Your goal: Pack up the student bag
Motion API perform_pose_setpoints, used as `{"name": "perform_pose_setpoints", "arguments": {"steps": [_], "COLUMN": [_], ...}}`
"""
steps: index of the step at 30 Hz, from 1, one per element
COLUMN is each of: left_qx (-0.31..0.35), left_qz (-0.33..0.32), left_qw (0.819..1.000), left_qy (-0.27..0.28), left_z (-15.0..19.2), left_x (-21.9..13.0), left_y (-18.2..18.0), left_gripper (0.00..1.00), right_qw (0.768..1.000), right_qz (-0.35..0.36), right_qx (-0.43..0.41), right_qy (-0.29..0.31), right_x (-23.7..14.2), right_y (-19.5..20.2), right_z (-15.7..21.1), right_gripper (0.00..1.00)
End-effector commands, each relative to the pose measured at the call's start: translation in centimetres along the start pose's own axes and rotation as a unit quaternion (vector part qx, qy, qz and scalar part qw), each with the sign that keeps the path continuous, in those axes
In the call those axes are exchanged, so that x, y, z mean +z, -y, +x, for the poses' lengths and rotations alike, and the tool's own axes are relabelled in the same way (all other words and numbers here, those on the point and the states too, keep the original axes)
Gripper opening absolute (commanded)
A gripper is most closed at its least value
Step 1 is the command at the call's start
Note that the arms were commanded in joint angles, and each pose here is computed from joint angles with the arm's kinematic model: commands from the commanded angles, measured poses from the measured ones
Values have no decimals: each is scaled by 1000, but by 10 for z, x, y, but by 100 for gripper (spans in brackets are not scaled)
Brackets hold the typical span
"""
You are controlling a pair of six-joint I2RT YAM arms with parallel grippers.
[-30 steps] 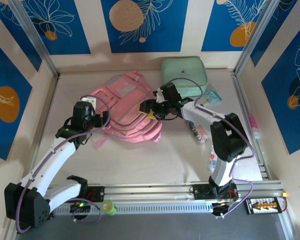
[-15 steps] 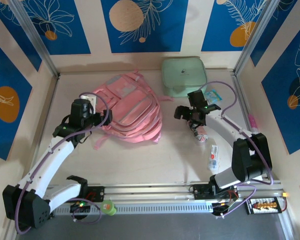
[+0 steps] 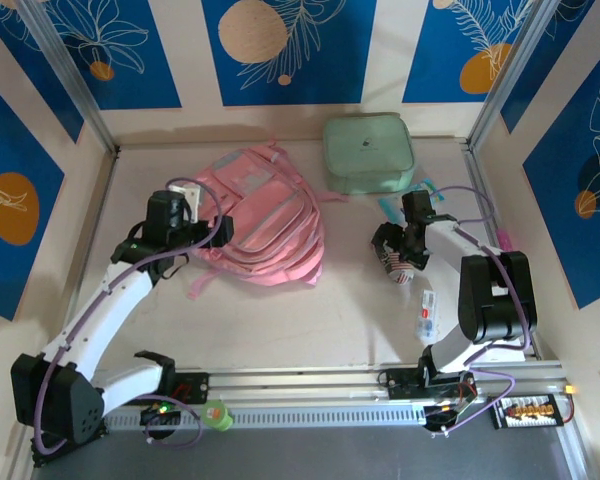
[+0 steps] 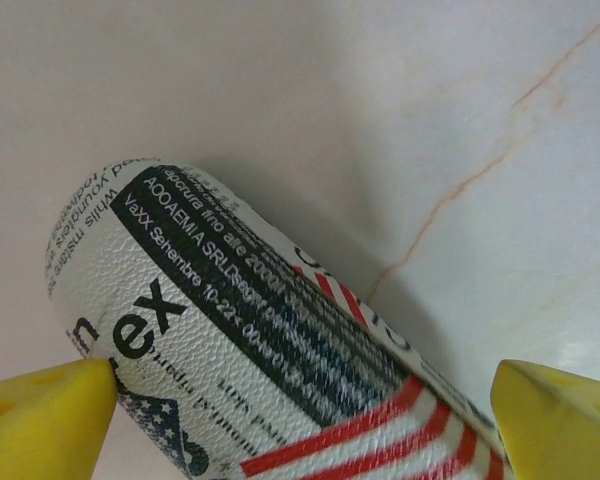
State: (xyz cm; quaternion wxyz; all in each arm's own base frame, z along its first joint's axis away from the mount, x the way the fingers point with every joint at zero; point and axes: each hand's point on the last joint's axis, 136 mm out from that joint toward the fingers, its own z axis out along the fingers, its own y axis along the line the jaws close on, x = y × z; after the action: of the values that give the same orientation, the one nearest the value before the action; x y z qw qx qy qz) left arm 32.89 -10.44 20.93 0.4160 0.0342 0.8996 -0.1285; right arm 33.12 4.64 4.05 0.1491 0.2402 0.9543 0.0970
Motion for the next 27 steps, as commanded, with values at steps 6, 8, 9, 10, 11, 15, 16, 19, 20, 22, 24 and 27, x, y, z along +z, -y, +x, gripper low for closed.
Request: {"name": "perform_pose_setpoints", "arguments": {"steps": [6,8,9,10,11,15,16,19,20,22,24,27], "left_qx": [-17,-17,-18,-18,-17,-18,-18,-18,-19,-17,-14,-7], "left_qz": [31,32,31,33,33,32,33,34,35,38,45,65], "left_qw": [999,999,999,999,999,999,999,999,999,999,999,998], "left_qy": [26,24,24,24,24,22,22,19,18,13,5,-5], "left_z": [-23,-22,-22,-22,-22,-21,-21,-19,-20,-19,-17,-16], "left_x": [-5,-5,-5,-5,-5,-6,-6,-5,-5,-4,-2,0], "left_y": [12,11,11,12,12,12,12,12,12,14,17,25], "left_gripper": [100,100,100,100,100,100,100,100,100,100,100,100], "right_qw": [1000,1000,999,999,999,999,999,999,999,999,999,999], "right_qz": [0,16,22,25,29,36,34,29,27,30,35,38], "right_qx": [-8,-14,-18,-18,-18,-14,-8,1,1,1,0,-2], "right_qy": [-21,-17,-17,-16,-17,-23,-27,-30,-30,-32,-36,-37], "right_x": [0,1,1,2,3,5,6,7,8,10,12,14], "right_y": [-15,-11,-11,-10,-9,-8,-9,-10,-11,-11,-10,-10], "right_z": [27,29,29,30,31,35,37,41,41,43,43,43], "right_gripper": [96,96,96,95,95,90,87,84,83,82,81,81]}}
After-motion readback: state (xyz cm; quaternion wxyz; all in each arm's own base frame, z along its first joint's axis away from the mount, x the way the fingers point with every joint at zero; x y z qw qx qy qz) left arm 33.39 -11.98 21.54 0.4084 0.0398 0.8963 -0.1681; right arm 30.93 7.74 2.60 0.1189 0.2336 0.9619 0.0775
